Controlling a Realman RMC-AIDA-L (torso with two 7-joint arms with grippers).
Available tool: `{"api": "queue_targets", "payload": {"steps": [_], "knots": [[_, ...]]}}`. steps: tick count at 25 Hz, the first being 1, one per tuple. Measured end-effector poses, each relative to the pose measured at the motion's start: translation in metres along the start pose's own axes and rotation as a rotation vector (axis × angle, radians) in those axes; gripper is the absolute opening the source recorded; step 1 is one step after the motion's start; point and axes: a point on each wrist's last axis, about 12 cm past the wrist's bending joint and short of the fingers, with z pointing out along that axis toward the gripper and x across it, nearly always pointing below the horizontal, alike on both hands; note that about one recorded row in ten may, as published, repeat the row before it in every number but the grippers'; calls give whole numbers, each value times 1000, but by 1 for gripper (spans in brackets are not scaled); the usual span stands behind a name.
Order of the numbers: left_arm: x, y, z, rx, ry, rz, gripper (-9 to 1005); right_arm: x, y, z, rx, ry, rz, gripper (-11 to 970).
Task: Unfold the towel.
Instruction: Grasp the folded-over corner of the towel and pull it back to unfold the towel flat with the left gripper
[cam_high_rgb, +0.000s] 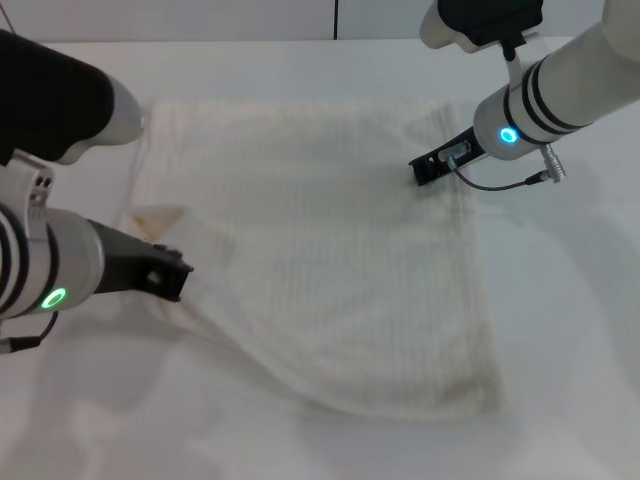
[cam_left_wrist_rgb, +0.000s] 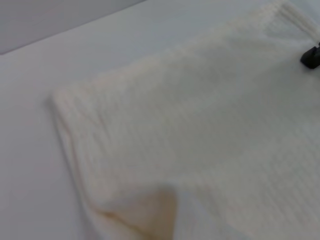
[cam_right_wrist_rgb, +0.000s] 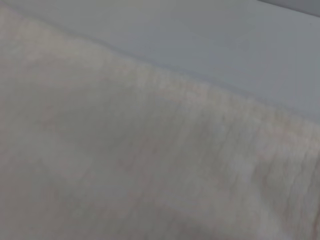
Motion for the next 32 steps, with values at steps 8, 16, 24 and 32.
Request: {"api": "queue_targets", "payload": {"steps": [8,16,24,32], "knots": [[12,9,-1,-18,62,-39,82,0,0,0,-1,2,0,61],[19,17,1,-33,115,-65,88,0,0,0,-1,2,0,66],[26,18,13,-28,166,-65,95,1,0,0,-1,3,2,71],[25,22,10,-39,147,-79,271,-4,-1,-5,-2,-29,-4,76]]}}
